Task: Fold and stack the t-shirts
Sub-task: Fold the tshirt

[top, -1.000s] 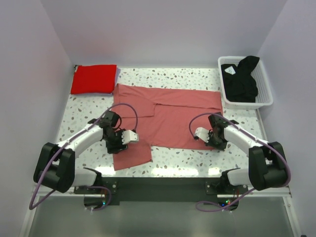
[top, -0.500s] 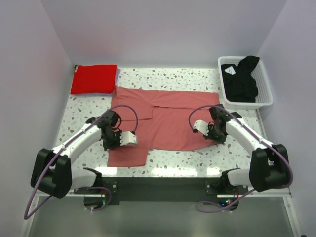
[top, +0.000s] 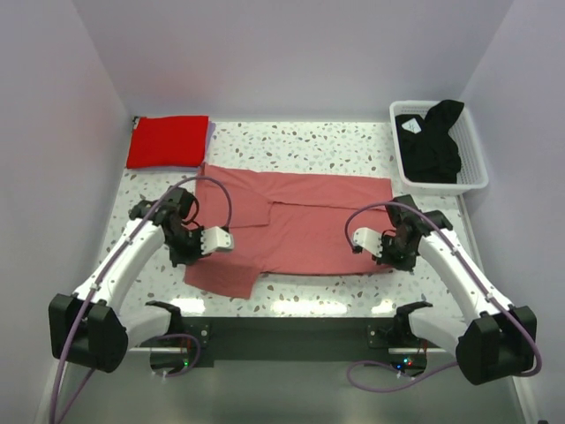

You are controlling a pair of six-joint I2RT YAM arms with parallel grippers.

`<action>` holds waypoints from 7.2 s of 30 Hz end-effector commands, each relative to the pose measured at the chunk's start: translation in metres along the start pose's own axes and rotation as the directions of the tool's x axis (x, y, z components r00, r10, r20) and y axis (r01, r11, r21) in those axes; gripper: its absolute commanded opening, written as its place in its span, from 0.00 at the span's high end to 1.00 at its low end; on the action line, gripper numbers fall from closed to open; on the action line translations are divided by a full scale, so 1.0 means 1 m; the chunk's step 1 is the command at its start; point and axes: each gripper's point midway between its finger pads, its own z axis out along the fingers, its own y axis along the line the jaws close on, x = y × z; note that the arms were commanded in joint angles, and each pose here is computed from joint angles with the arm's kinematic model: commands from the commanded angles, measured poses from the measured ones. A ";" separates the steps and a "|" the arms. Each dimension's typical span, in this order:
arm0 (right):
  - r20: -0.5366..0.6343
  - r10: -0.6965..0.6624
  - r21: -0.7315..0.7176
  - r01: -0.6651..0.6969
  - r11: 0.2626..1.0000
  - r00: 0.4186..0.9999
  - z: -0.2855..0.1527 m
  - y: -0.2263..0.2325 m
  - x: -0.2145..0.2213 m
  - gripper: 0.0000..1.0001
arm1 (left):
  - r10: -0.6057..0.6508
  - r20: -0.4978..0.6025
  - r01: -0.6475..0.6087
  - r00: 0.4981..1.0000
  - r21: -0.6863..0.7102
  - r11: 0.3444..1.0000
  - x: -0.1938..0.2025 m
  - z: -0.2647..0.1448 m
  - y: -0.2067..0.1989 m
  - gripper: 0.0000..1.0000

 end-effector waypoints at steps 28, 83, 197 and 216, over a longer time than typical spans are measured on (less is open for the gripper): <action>0.011 -0.026 -0.005 0.026 1.000 1.000 -0.001 -0.136 -0.033 1.00 | -0.031 0.019 0.033 0.999 -0.142 0.989 -0.051 -0.017 0.191 1.00; -0.077 0.055 0.046 -0.051 0.998 0.996 0.055 -0.204 -0.029 0.77 | -0.139 0.036 0.144 0.990 -0.177 0.974 -0.061 0.029 0.273 0.88; 0.042 0.864 -0.613 -0.669 0.419 0.502 0.095 0.035 -0.349 0.52 | -0.763 0.202 0.745 0.614 0.173 0.644 0.006 0.048 0.103 0.87; 0.003 0.919 -0.737 -0.620 0.269 0.395 0.064 0.036 -0.399 0.57 | -0.743 0.214 0.710 0.634 0.219 0.669 -0.003 0.039 0.097 0.99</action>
